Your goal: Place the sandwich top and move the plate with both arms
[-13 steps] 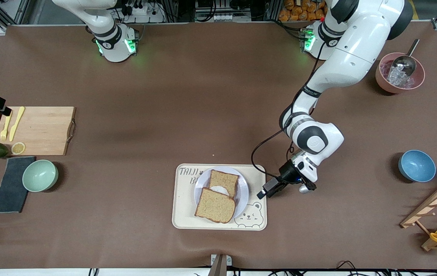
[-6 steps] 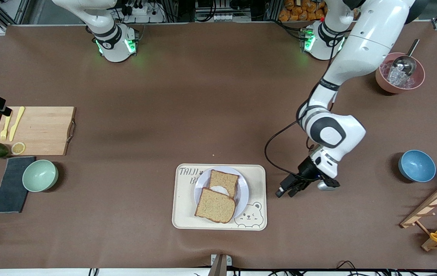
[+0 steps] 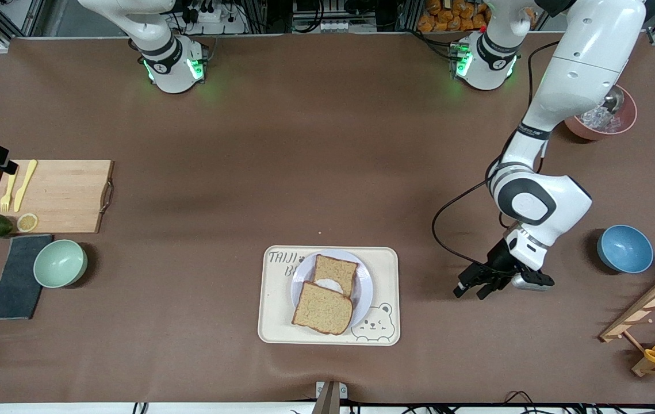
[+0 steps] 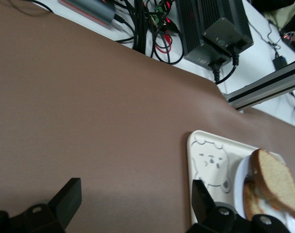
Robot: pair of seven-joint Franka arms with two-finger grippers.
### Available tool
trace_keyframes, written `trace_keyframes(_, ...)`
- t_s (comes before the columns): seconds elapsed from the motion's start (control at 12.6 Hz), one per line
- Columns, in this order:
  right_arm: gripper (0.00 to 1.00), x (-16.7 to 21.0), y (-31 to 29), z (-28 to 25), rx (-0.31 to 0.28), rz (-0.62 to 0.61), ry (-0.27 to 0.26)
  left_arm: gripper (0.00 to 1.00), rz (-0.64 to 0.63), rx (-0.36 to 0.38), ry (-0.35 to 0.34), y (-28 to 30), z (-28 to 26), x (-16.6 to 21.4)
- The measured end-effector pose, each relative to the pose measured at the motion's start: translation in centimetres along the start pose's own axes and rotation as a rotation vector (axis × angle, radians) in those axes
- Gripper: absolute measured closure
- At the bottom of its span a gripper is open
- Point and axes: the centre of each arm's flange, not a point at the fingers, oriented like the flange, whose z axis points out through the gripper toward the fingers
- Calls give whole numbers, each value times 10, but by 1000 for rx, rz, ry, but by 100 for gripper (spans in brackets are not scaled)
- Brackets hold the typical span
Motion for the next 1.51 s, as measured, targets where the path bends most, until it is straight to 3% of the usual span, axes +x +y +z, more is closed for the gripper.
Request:
trace_keyframes(0.24,0,0,0,0,1,0,0,0,154,79,-44,-21,-33,6)
trace_keyframes(0.4,0,0,0,0,1,0,0,0,226,119,-110,-23,-51,6)
trace_keyframes(0.72,0,0,0,0,1,0,0,0,227,167,-377,-21,-83,10)
trace_keyframes(1.12,0,0,0,0,1,0,0,0,244,362,-637,0,-156,20)
trace_keyframes(1.35,0,0,0,0,2,0,-1,0,163,443,-709,28,-211,29)
trace_keyframes(1.51,0,0,0,0,2,0,-1,0,112,464,-685,59,-248,46)
